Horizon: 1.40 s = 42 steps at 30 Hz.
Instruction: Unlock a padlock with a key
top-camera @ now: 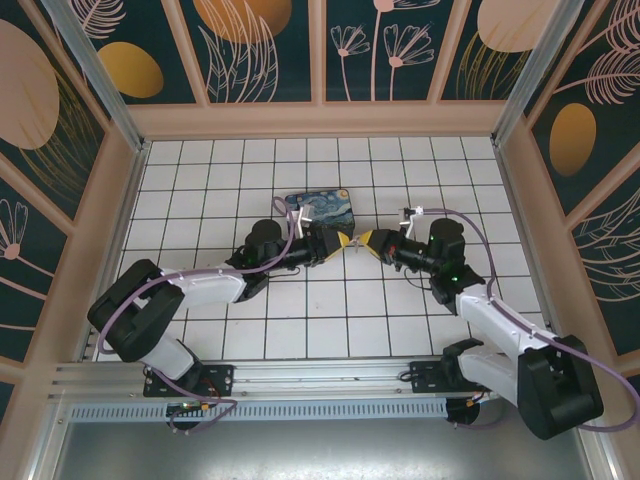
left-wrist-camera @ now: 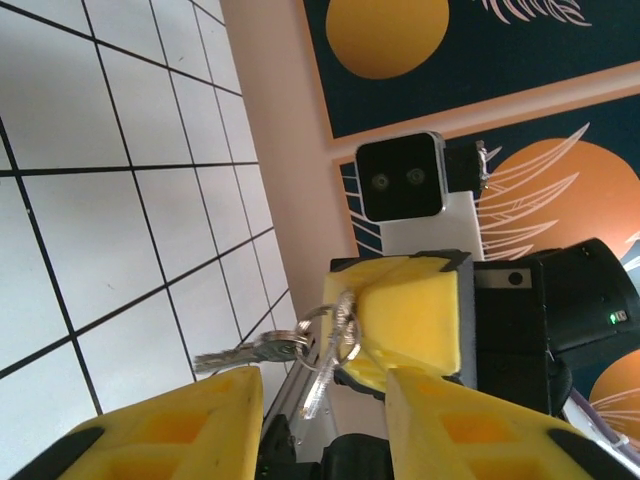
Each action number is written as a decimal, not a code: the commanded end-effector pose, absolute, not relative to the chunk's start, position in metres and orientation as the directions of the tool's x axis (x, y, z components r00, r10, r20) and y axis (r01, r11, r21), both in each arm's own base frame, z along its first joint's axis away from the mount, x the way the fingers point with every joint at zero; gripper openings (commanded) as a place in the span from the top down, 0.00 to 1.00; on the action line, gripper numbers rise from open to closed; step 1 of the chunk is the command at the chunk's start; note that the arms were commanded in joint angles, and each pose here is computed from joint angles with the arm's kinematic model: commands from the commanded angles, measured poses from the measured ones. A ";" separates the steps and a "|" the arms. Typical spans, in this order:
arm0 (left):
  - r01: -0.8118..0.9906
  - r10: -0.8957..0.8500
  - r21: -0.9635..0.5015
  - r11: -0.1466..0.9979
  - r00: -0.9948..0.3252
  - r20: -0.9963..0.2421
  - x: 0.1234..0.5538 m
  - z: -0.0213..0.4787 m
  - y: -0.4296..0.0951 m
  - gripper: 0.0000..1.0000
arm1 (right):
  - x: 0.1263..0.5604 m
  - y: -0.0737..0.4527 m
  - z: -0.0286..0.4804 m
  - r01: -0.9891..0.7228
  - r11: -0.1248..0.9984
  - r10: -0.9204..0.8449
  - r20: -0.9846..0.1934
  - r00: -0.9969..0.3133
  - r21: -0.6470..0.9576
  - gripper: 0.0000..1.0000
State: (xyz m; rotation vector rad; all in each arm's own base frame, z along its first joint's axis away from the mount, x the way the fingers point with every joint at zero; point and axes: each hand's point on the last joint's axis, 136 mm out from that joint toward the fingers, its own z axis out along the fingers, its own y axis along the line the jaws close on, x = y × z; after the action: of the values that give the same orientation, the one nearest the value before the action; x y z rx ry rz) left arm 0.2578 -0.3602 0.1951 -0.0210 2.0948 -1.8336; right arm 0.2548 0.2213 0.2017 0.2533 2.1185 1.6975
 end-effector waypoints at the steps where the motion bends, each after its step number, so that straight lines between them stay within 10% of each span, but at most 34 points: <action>1: 0.285 -0.241 -0.955 0.085 -0.924 -0.297 0.252 0.223 -0.359 0.62 | 0.251 0.228 0.212 -0.173 0.206 0.361 -0.239 -0.901 0.963 0.98; 11: 0.243 -0.240 -0.969 0.050 -0.939 -0.248 0.255 0.216 -0.364 0.60 | 0.248 0.233 0.221 -0.206 0.187 0.341 -0.260 -0.903 0.960 0.97; 26: 0.267 -0.235 -0.961 0.073 -0.932 -0.277 0.255 0.219 -0.361 1.00 | 0.245 0.233 0.218 -0.220 0.194 0.337 -0.275 -0.900 0.956 0.95; 33: 0.380 -0.098 -0.902 0.205 -0.909 -0.406 0.246 0.203 -0.365 1.00 | 0.235 0.216 0.191 -0.188 0.354 0.308 -0.304 -0.902 0.916 0.62; 42: 0.519 0.103 -0.816 0.256 -0.853 -0.511 0.233 0.206 -0.370 1.00 | 0.239 0.215 0.218 -0.371 0.397 0.220 -0.479 -0.850 0.840 0.63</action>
State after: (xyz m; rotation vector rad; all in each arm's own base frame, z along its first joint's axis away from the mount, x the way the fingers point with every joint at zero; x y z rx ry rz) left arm 0.2440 -0.3714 0.2049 0.4112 2.1724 -1.6476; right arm 0.2405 0.2106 0.2028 0.0252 2.1745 1.5051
